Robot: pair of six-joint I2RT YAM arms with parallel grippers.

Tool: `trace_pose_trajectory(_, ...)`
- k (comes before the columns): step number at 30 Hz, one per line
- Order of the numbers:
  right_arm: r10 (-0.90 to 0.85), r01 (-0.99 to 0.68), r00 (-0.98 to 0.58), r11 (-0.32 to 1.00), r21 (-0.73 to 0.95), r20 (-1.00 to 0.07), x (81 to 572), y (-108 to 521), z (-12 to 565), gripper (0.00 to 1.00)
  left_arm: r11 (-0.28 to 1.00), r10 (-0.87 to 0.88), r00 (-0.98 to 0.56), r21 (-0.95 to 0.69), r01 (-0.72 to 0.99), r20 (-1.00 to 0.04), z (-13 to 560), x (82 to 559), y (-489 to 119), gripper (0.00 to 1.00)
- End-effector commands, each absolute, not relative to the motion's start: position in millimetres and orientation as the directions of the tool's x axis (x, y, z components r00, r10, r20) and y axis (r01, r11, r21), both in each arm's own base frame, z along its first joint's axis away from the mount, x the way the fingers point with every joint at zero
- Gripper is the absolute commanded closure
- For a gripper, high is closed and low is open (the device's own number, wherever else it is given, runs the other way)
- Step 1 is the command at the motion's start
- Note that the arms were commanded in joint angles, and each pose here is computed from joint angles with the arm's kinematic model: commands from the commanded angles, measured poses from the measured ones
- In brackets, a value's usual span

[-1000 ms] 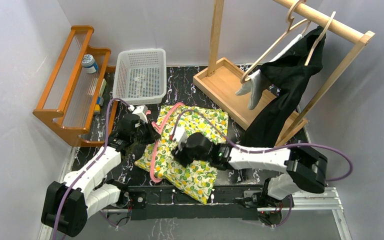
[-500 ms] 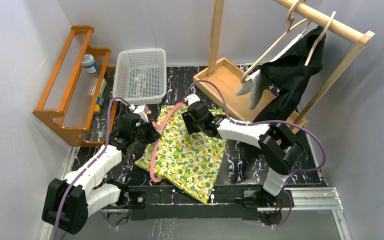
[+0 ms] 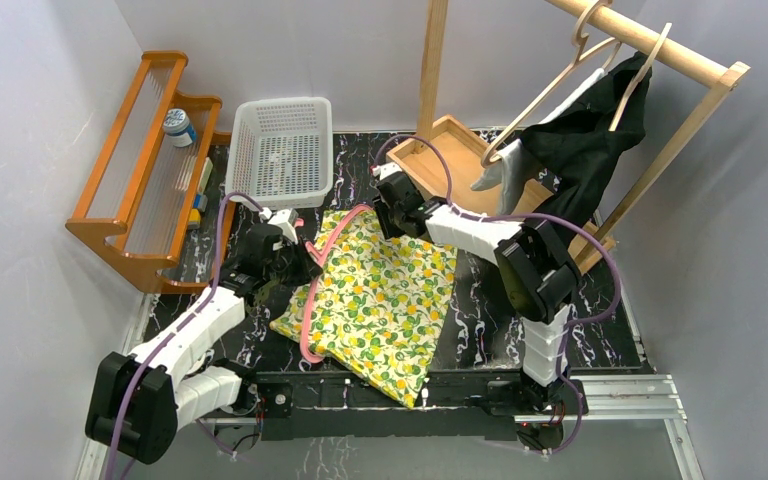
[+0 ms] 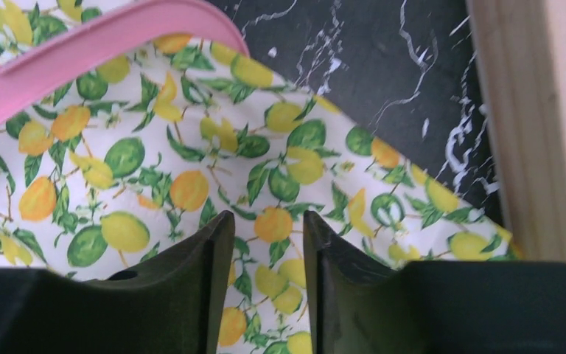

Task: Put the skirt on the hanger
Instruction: Hang the skirt on the hanger.

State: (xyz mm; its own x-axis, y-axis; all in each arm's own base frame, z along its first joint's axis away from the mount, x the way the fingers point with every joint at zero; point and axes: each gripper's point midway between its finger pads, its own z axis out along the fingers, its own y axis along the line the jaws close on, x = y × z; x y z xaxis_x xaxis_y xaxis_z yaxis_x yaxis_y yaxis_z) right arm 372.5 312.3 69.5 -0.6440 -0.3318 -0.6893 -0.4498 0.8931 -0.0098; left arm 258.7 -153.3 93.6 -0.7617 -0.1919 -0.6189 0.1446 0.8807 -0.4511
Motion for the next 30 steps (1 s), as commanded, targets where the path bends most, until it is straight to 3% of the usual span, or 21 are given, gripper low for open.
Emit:
trace_pose_trajectory(1, -0.369, -0.480, -0.600, 0.876, -0.050, -0.710, 396.7, 314.8, 82.4, 0.48, 0.881, -0.159, -0.791, -0.446, 0.157, -0.591, 91.9, 252.4, -154.6, 1.00)
trace_pose_trajectory(9, -0.483, -0.573, -0.587, 0.815, -0.089, -0.649, 416.6, 304.3, 60.0, 0.36, 0.879, -0.147, -0.798, -0.448, 0.166, -0.584, 90.7, 250.9, -156.2, 1.00)
trace_pose_trajectory(15, -0.502, -0.680, -0.591, 0.731, 0.055, -0.632, 404.6, 321.7, 52.4, 0.37, 0.876, -0.141, -0.803, -0.451, 0.172, -0.580, 90.5, 250.7, -157.5, 1.00)
trace_pose_trajectory(18, -0.493, -0.675, -0.604, 0.734, 0.073, -0.626, 406.0, 322.8, 46.3, 0.45, 0.873, -0.135, -0.802, -0.452, 0.181, -0.582, 92.0, 251.6, -158.9, 1.00)
trace_pose_trajectory(23, -0.487, -0.649, -0.607, 0.760, 0.038, -0.628, 415.1, 319.3, 40.2, 0.73, 0.863, -0.123, -0.803, -0.463, 0.203, -0.583, 94.0, 251.5, -163.0, 1.00)
trace_pose_trajectory(30, -0.475, -0.632, -0.603, 0.775, 0.020, -0.641, 419.8, 316.7, 48.2, 0.90, 0.863, -0.124, -0.798, -0.461, 0.207, -0.590, 96.2, 253.7, -163.1, 1.00)
